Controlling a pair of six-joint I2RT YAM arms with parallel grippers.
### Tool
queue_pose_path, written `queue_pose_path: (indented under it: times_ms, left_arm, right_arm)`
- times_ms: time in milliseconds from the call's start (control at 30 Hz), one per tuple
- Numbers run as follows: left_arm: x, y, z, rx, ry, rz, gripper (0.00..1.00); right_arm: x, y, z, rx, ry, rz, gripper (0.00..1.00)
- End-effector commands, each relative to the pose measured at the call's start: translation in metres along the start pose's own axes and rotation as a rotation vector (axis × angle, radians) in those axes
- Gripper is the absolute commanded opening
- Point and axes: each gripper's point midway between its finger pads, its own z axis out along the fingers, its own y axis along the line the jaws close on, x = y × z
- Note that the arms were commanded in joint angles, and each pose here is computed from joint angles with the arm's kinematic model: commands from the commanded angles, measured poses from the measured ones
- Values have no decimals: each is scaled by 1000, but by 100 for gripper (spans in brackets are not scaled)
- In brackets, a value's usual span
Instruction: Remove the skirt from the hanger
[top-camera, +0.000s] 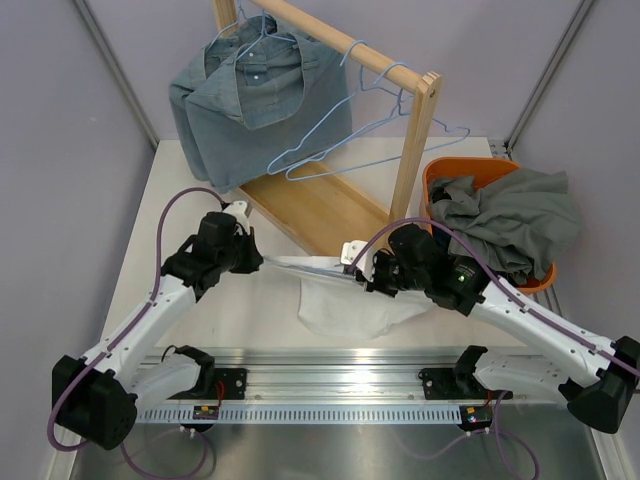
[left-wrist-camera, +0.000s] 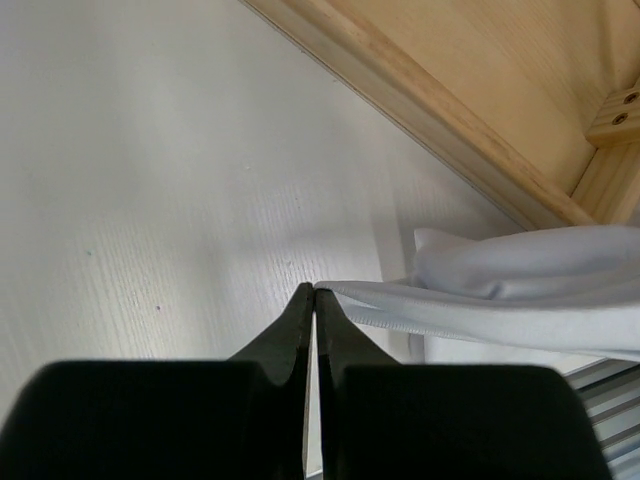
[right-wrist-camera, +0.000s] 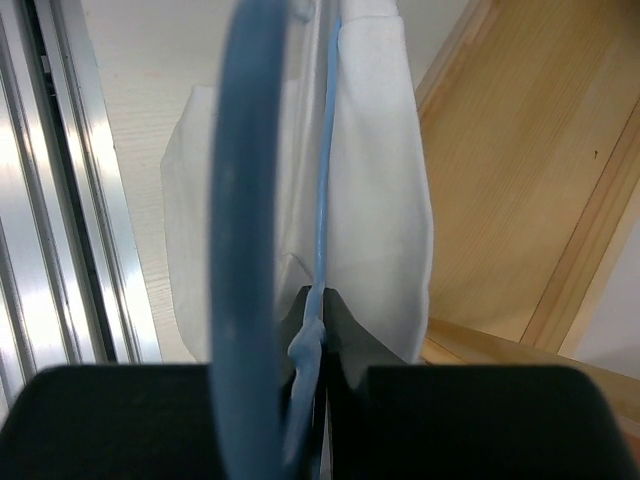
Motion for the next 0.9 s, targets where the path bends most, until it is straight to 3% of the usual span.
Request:
queue_pose_path:
  times_ms: [0, 167, 400, 633, 867]
  left_arm:
    - [-15, 43, -4, -192, -44, 72, 0]
    - [-31, 45, -7, -215, -87, 57, 0]
    - [-68, 18, -22, -123, -214, -29, 0]
    - [-81, 2, -18, -53, -233, -85, 0]
    - [-93, -20, -31, 58, -276, -94, 0]
  right_arm:
    - [14, 5, -21, -2, 65, -17, 0]
    - [23, 20, -24, -73, 69, -54, 0]
    - [48, 35, -18, -128, 121, -77, 0]
    - [43, 41, -8, -149, 108, -149, 0]
    - [44, 29, 19, -109, 164, -109, 0]
